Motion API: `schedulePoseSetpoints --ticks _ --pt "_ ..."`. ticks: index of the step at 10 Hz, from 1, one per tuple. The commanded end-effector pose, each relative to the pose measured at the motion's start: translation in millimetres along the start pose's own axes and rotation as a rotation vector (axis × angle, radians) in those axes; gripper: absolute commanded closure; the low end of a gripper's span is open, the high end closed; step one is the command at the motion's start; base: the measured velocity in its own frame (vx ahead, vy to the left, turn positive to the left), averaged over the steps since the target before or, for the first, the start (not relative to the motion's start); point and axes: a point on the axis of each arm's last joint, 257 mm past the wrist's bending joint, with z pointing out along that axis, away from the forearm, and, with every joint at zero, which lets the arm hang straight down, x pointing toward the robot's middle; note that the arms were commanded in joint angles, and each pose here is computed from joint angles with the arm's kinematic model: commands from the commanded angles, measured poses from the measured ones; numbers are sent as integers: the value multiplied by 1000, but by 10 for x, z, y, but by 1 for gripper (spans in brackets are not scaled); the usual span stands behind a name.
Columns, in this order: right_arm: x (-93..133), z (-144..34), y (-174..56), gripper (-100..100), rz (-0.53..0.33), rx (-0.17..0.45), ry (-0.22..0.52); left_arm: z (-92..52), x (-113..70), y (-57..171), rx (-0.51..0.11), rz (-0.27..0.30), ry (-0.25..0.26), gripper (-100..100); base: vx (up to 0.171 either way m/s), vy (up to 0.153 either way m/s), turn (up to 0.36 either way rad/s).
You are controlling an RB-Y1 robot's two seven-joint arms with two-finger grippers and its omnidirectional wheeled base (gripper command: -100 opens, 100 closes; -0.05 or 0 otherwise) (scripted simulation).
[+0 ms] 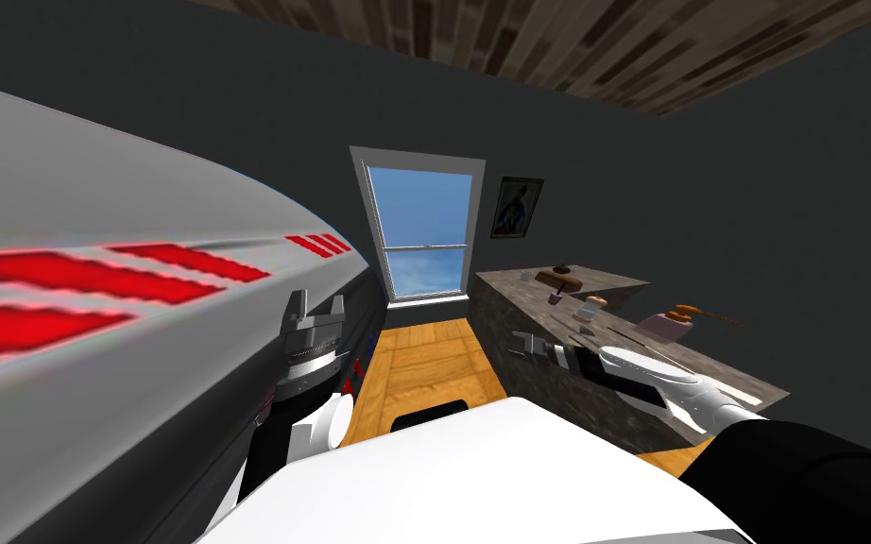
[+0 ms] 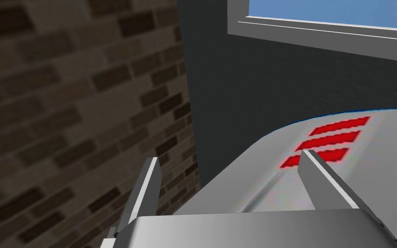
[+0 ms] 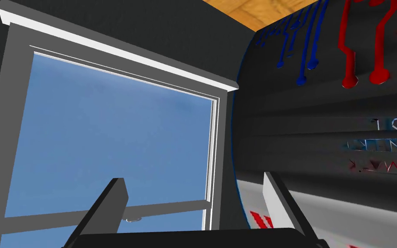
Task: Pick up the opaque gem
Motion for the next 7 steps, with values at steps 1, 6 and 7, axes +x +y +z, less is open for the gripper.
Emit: schedulePoseSetpoints --ticks 1,6,7 --pt "246 -167 -136 -100 -56 7 93 0 0 0 0 0 0 0 22 -74 154" --pt "646 -573 -500 -100 -173 16 285 0 -1 0 0 0 0 0 15 -91 98" --pt "751 -695 -593 -100 -203 18 338 0 0 0 0 0 0 0 11 -140 149"
